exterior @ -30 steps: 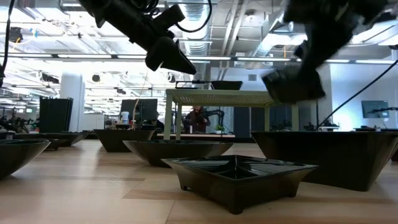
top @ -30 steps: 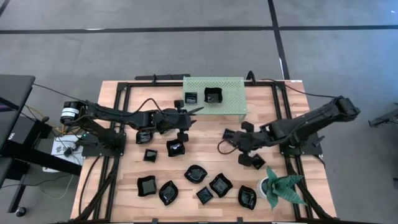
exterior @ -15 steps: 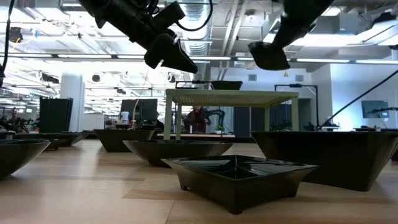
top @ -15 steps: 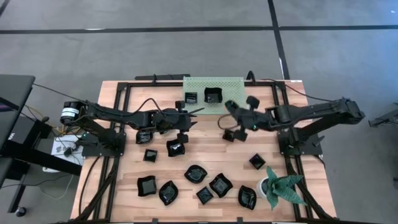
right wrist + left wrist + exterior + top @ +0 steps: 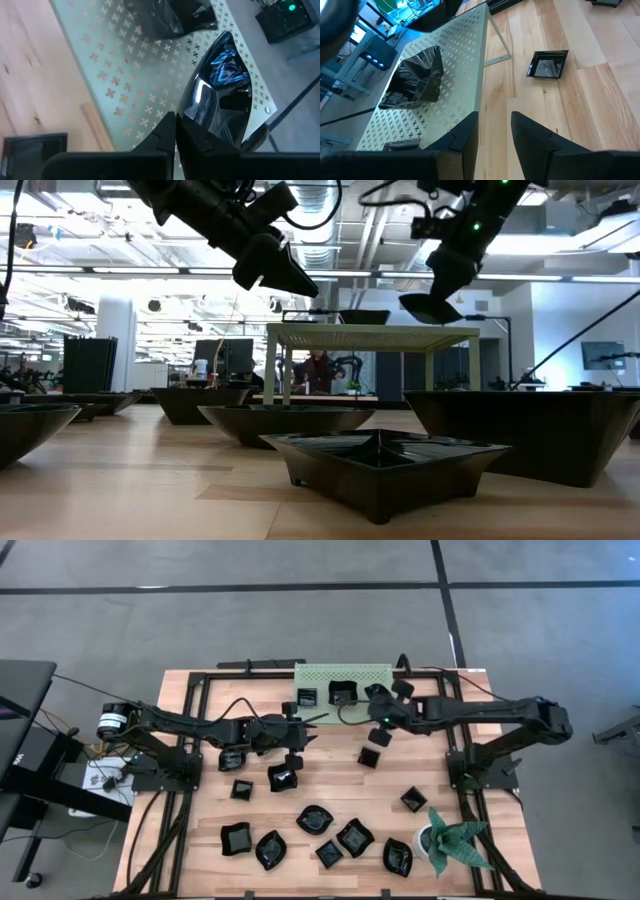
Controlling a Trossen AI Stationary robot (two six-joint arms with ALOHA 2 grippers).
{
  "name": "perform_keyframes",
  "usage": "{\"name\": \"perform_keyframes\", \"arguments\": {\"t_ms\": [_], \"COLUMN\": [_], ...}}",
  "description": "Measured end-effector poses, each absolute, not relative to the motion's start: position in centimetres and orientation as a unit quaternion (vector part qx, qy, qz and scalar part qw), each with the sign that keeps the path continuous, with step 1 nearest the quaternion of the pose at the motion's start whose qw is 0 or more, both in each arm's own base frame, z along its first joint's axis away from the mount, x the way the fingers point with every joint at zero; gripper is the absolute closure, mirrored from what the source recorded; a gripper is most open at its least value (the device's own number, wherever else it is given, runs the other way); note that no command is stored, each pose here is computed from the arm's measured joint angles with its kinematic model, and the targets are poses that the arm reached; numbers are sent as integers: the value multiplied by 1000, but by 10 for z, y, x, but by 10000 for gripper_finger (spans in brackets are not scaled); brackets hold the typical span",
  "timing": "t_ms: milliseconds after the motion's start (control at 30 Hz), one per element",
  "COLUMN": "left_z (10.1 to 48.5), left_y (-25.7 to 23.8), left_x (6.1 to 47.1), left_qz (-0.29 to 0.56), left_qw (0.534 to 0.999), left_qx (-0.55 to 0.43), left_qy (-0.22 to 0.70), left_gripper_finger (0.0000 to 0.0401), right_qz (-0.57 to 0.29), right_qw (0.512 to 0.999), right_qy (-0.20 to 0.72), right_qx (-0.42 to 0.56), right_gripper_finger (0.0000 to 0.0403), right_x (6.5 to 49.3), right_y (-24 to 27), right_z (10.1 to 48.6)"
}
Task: Pick & Place Mini shaped plates
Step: Put the leaf shaped plate on the shelf, then stack the distorted plate on top of the other distorted plate on the shelf
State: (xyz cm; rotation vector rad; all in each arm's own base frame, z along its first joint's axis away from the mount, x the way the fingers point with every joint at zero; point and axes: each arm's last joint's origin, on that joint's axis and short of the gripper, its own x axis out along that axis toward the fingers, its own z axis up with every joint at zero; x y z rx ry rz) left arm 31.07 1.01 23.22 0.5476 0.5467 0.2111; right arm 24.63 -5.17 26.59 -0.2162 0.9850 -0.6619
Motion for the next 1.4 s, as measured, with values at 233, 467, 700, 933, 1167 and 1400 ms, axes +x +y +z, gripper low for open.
{"name": "perform_keyframes", "arguments": {"t_ms": [233, 467, 700, 933, 1167, 1400], "left_z": [232, 233, 233, 233, 232, 228], "left_y": [10, 10, 10, 10, -8, -40], "left_x": [311, 311, 311, 311, 312, 307], "left_qz": [103, 103, 103, 105, 34, -13], "left_qw": [921, 921, 921, 924, 943, 950], "left_qx": [266, 266, 266, 259, 223, 180], "left_qy": [266, 264, 264, 262, 244, 255], "left_gripper_finger": [284, 284, 284, 284, 284, 284], "right_qz": [-308, -306, -306, -285, -253, -209], "right_qw": [811, 802, 807, 838, 875, 872], "right_qy": [483, 497, 491, 447, 394, 419], "right_qx": [-118, -123, -122, -131, -119, -144], "right_gripper_finger": [396, 355, 299, 271, 273, 285], "right_x": [249, 251, 253, 265, 266, 256], "right_y": [-60, -62, -62, -44, -12, 13], "right_z": [260, 255, 258, 297, 354, 364]}}
